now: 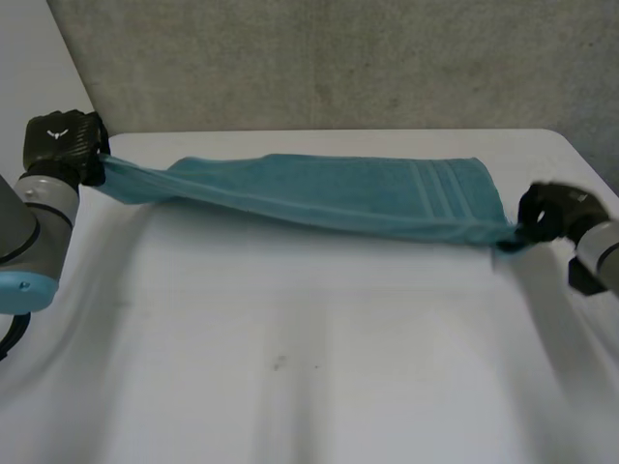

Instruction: Fold the laundry

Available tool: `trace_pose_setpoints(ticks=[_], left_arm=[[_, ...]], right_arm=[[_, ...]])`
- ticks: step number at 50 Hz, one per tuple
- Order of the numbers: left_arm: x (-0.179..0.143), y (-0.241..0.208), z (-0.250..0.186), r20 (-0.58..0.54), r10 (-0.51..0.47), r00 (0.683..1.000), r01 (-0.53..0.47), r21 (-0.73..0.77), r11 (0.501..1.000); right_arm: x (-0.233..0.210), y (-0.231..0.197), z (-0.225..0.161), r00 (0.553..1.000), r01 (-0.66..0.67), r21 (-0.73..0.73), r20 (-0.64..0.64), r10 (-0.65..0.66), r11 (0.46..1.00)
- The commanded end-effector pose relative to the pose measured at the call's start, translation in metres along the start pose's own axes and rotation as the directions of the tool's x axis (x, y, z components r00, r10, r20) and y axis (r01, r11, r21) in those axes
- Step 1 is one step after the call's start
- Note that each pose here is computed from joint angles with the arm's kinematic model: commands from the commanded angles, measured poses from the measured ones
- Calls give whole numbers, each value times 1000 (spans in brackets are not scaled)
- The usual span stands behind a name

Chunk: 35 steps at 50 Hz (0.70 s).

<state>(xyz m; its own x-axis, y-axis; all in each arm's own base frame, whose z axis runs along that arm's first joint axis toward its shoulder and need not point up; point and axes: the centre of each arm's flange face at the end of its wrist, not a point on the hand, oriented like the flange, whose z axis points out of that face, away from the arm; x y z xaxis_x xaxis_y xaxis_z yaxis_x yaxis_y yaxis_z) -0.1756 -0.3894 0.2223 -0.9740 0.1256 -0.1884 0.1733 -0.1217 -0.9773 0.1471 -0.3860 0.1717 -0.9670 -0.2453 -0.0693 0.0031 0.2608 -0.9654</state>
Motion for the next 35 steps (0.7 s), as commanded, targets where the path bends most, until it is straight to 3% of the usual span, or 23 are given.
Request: trace_pose_setpoints(ticks=[1,6,8,9,11,14,16,21,28,33,35], left_arm=[[-1,-6,-15,-14,-3,1000,2,-72,997],[-11,-14,-28,-2,-2,1000,2,-124,992],[-16,-16,-32,1,-2,1000,2,-145,989],[-18,-19,-38,-7,-4,1000,3,-168,986],[-17,-20,-46,-27,-11,1000,5,-201,980],[-11,-20,-63,-92,-32,995,5,-276,961],[-8,-19,-72,-117,-45,992,6,-312,950],[-2,-13,-95,-172,-60,983,-16,-406,914],[-2,6,-109,-245,54,968,-164,-453,876],[-1,15,-94,-246,74,967,-176,-424,888],[0,19,-84,-241,83,967,-178,-404,897]], right_arm=[[-7,-46,-22,992,112,68,54,-116,991],[6,-70,-46,953,297,17,52,-298,955],[16,-75,-60,900,435,-50,39,-434,899],[16,-75,-60,900,436,-50,39,-434,899],[14,-68,-74,839,544,-144,107,-533,827],[10,-65,-84,810,586,-191,160,-564,788],[5,-62,-106,777,629,-271,256,-575,729],[9,-58,-129,753,657,-354,341,-562,666],[15,-55,-126,683,730,-309,351,-641,609],[23,-49,-103,653,757,-265,300,-696,597],[21,-35,-76,624,782,-226,291,-726,581]])
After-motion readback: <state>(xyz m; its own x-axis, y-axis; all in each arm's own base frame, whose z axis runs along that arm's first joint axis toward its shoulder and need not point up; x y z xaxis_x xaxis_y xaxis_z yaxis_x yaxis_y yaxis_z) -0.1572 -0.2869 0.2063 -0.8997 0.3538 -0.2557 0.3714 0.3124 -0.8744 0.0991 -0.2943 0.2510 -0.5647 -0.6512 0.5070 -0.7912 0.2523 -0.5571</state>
